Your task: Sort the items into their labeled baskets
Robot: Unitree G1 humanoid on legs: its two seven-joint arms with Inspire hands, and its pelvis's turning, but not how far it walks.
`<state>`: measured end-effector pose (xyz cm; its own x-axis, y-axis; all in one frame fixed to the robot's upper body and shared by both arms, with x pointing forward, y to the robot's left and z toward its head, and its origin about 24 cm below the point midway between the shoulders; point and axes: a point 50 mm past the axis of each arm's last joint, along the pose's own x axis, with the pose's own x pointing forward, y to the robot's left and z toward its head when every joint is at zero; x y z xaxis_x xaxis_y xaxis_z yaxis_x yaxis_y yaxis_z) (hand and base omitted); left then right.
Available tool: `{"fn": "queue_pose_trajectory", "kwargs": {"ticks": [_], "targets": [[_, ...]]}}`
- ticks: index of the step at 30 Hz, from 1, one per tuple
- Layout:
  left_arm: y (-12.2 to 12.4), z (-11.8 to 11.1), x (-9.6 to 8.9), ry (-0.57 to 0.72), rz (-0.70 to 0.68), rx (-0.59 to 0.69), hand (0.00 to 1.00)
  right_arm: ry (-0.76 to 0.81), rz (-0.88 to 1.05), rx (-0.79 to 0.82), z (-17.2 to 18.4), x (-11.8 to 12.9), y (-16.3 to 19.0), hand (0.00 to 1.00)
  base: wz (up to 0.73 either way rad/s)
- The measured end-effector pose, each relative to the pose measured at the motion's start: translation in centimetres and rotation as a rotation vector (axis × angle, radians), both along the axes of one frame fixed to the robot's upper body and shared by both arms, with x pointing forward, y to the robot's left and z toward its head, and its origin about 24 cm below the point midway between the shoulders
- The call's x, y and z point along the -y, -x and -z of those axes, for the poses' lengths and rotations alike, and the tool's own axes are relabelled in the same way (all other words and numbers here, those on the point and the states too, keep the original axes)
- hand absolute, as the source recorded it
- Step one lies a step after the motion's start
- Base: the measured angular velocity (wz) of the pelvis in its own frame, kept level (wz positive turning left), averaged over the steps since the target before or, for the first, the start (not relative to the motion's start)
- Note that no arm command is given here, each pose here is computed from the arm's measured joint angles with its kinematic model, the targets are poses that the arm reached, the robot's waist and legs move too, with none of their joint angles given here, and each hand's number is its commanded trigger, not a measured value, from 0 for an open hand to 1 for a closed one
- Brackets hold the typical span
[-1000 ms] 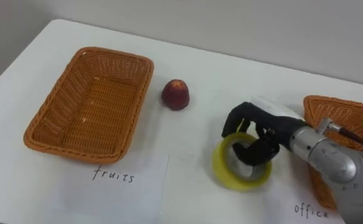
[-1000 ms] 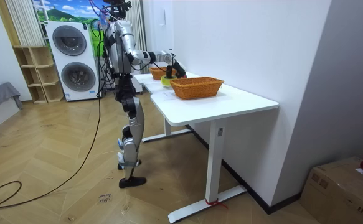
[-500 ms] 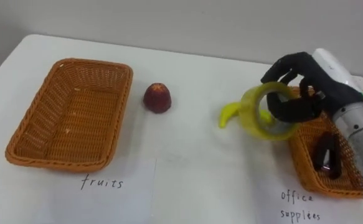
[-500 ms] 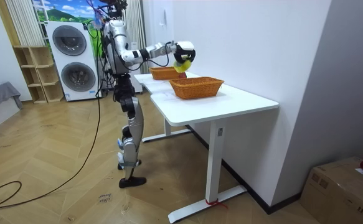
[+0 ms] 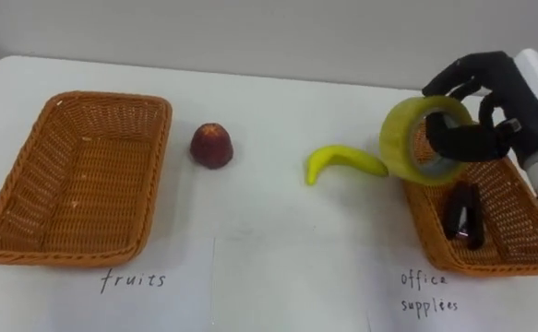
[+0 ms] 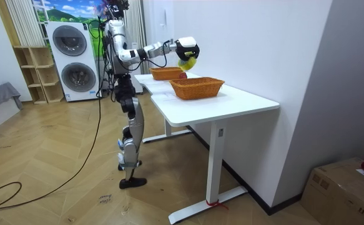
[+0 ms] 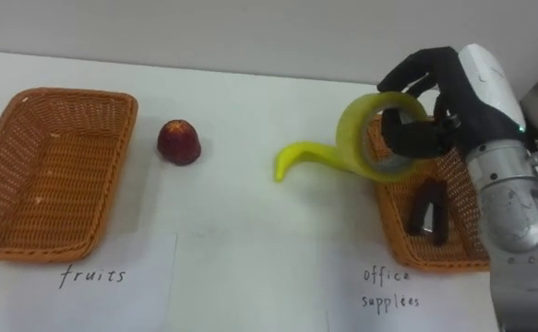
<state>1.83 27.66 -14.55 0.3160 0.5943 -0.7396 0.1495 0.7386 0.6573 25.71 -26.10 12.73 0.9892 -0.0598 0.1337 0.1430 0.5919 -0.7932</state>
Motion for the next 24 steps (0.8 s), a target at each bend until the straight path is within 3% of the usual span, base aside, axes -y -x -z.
{"fn": "queue_pose_trajectory", "kwargs": {"ticks": [6, 24], "targets": [[0.5, -0.1, -0.4, -0.008, -0.037, -0.002, 0.0, -0.012, 0.104, 0.03, -0.1, 2.0, 0.3, 1.0, -0.04], [0.4, -0.1, -0.2, -0.003, -0.031, 0.011, 0.0, -0.015, 0.186, -0.108, 3.5, 4.1, 1.3, 1.0, -0.01]]}}
